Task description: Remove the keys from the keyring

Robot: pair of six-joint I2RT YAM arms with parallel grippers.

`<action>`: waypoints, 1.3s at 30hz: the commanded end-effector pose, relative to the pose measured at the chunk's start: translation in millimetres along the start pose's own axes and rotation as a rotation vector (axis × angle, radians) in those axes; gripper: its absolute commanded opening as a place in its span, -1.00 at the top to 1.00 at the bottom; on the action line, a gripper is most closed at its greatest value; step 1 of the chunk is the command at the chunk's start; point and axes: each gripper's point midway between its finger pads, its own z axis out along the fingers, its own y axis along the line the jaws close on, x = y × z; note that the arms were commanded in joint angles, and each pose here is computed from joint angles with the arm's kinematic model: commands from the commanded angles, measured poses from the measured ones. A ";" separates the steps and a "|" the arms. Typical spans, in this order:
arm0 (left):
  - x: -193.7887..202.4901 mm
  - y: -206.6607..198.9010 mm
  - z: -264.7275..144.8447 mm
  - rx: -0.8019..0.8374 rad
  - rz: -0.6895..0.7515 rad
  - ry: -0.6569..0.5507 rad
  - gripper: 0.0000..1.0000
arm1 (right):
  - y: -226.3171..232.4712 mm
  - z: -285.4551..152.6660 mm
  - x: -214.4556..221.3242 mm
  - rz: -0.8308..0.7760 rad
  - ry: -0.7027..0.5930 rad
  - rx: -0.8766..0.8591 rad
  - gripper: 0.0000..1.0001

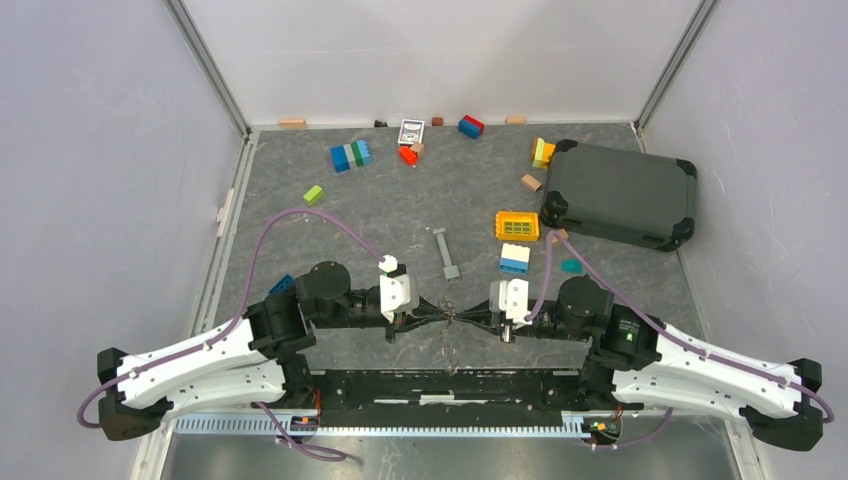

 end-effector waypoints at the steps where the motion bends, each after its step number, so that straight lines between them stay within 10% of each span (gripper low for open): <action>1: -20.5 -2.4 1.2 0.016 0.006 -0.076 0.95 | -4.9 -1.2 -13.5 -0.004 -0.057 0.028 1.00; 39: -21.3 13.7 2.6 -0.081 -0.043 -0.087 0.95 | 20.6 1.6 -5.7 -0.036 -0.057 -0.119 1.00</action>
